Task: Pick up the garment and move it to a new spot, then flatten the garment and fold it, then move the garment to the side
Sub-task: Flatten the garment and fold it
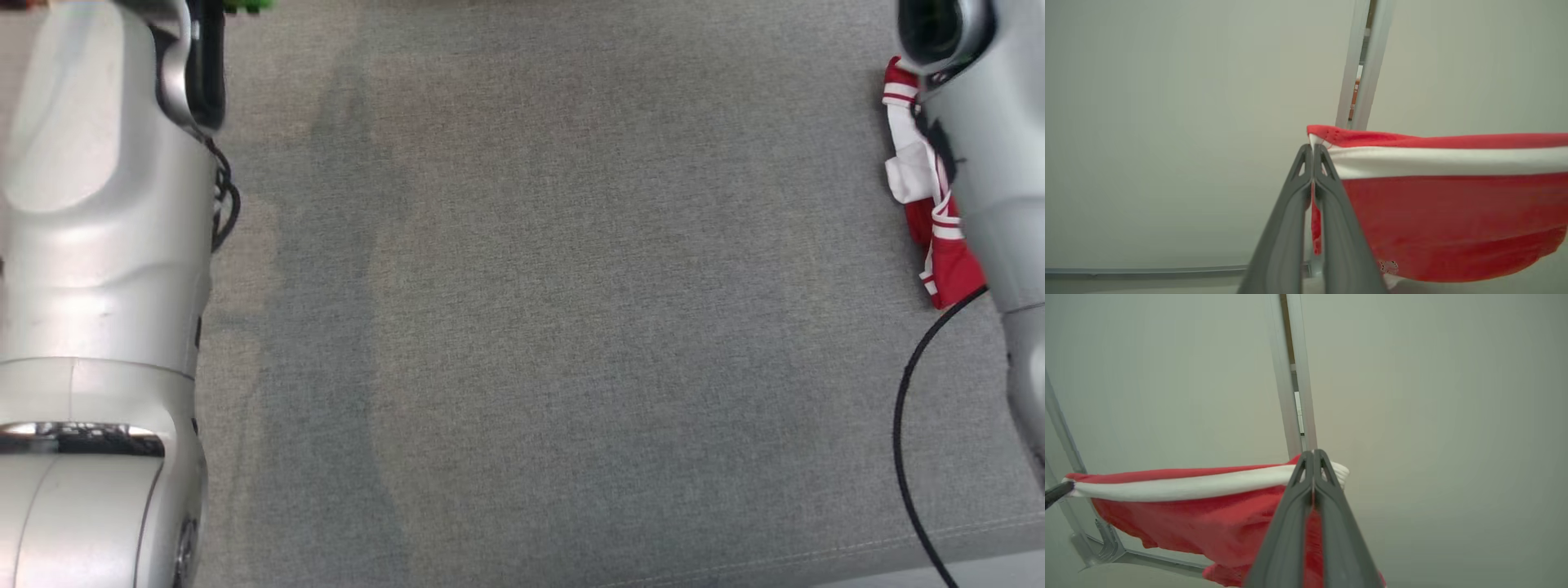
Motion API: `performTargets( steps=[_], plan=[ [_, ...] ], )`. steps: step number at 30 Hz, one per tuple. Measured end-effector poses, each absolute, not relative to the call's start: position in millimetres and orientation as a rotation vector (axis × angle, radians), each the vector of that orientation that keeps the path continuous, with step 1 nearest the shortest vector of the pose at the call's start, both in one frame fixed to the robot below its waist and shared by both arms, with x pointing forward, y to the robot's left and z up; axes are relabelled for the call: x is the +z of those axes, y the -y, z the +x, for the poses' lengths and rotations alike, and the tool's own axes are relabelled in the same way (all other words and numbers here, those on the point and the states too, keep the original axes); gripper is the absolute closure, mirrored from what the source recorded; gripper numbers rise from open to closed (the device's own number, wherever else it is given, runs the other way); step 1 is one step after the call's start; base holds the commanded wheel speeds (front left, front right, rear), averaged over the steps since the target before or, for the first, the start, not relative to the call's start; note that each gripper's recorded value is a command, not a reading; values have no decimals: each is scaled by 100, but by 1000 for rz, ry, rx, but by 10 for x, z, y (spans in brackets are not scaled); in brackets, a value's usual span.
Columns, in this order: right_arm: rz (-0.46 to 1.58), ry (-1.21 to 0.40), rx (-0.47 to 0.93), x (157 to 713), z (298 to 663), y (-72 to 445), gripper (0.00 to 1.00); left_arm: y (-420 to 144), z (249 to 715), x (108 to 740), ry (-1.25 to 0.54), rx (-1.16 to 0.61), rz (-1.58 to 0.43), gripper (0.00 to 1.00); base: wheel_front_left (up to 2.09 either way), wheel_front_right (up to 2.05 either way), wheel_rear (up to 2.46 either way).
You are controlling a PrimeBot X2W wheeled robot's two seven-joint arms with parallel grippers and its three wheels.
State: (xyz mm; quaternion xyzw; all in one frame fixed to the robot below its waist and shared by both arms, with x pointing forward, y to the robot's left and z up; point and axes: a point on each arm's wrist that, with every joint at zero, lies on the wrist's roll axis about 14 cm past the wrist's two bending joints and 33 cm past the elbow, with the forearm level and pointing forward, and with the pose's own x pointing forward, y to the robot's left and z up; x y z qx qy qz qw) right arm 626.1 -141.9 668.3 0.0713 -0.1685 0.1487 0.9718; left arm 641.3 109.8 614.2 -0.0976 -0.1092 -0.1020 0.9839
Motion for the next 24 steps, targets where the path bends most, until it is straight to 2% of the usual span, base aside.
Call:
performTargets(
  steps=[4,10,15,24],
  plan=[
    [158,149,297,5975,6252,1283,100,-1185,6294,5219,-21,-121,-257,100,0,0,0],
    [203,-98,285,4912,5980,1217,100,-1233,5978,4311,-242,-56,-300,100,0,0,0],
    [289,-106,284,4693,5729,1232,100,-1289,5744,4112,-258,-51,-315,100,0,0,0],
    [368,-39,282,4723,4832,1260,100,-1406,4921,4044,-217,-58,-301,100,0,0,0]
  ],
)
